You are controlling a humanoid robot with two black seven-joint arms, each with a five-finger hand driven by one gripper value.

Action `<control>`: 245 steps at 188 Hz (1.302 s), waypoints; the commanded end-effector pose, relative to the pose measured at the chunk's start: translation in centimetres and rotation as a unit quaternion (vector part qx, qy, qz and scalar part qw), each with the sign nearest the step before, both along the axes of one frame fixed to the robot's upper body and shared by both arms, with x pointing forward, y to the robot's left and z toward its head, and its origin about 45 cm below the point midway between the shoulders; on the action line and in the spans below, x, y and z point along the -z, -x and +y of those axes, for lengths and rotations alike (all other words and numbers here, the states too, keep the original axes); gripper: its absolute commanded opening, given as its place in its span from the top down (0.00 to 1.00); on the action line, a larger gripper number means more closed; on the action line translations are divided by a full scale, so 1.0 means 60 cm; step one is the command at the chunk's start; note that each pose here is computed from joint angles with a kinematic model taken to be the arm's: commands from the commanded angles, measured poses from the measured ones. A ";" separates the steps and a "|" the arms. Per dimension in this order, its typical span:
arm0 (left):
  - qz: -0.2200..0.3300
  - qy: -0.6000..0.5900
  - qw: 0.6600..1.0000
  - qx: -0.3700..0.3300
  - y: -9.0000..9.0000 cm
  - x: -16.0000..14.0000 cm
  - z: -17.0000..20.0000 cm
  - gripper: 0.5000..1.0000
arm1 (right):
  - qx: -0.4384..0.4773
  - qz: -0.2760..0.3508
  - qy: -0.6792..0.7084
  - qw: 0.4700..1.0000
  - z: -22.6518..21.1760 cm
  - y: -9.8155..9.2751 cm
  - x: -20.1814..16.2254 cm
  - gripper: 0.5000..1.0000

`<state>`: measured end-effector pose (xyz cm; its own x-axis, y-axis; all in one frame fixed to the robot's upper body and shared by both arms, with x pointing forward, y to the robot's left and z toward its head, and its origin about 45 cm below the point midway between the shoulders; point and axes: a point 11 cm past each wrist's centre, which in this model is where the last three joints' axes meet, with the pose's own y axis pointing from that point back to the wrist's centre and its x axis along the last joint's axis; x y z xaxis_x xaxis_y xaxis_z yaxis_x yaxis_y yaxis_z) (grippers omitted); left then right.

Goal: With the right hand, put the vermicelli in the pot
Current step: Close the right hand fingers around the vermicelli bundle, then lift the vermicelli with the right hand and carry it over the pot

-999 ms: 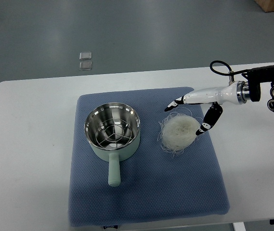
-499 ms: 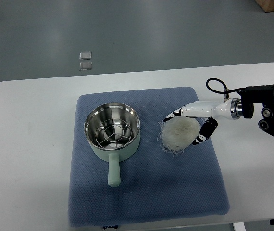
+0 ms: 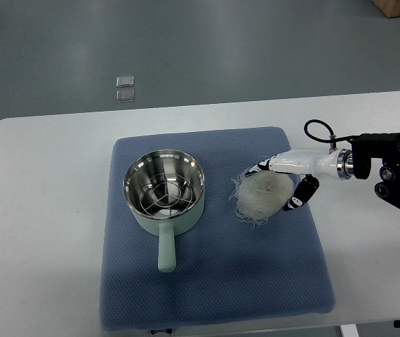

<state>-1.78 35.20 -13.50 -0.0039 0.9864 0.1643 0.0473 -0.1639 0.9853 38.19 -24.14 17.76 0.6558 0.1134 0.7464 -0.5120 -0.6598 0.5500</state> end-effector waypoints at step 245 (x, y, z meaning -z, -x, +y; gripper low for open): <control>0.000 0.000 1.000 0.001 -0.001 0.000 0.000 0.00 | 0.011 -0.030 -0.036 0.999 0.024 -0.029 -0.039 0.90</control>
